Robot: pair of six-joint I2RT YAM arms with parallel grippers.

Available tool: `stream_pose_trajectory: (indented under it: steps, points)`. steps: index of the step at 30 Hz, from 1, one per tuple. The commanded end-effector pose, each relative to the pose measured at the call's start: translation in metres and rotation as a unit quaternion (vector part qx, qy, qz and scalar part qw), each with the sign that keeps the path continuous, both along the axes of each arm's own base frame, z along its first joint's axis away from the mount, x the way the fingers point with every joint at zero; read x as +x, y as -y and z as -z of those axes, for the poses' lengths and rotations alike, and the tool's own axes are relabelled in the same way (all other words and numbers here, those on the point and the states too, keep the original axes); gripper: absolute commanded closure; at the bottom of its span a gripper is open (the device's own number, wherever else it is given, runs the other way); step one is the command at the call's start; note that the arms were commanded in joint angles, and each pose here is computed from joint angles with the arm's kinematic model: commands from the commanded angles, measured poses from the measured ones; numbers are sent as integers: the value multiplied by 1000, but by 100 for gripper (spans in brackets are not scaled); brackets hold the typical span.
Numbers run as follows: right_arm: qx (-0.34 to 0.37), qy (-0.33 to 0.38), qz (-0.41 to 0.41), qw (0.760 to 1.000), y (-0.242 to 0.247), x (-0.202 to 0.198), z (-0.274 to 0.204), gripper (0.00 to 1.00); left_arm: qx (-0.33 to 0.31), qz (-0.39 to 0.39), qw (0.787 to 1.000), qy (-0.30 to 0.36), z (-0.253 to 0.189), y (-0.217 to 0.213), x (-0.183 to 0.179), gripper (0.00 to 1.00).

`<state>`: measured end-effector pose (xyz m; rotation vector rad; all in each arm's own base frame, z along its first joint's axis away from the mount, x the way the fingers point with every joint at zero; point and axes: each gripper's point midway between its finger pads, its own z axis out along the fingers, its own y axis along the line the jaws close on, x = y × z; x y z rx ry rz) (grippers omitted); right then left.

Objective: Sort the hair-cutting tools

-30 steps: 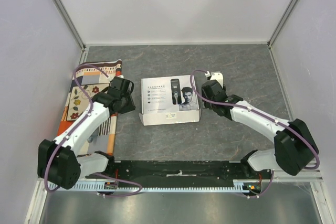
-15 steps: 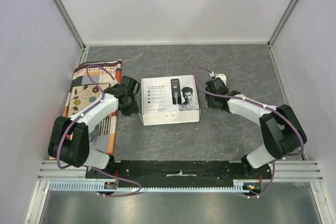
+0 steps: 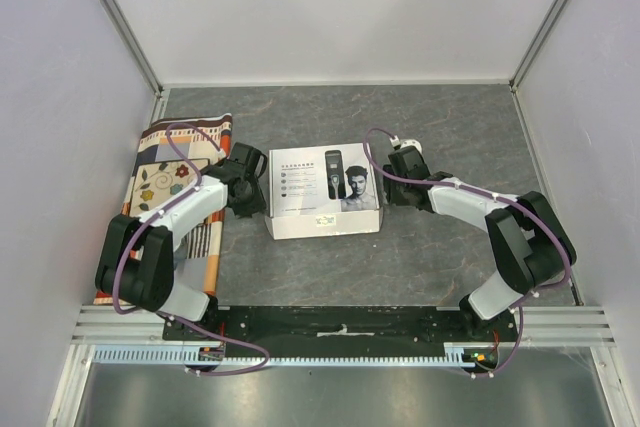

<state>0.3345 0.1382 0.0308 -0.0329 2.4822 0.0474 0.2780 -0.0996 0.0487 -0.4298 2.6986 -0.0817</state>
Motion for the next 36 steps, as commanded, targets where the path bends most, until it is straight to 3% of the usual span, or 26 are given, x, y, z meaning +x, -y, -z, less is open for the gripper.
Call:
stream_pose_trajectory:
  steps: [1, 17, 36]
  points:
    - [27, 49, -15, 998, -16, 24, -27, 37, -21, -11, 999, 27, -10, 8, 20, 57]
    - [70, 30, -67, 995, -35, 9, -25, 40, -41, -2, 999, 7, 1, 14, 6, 58]
    - [45, -18, -84, 995, -31, -21, -14, 41, -63, 13, 998, -16, 10, 19, -19, 61]
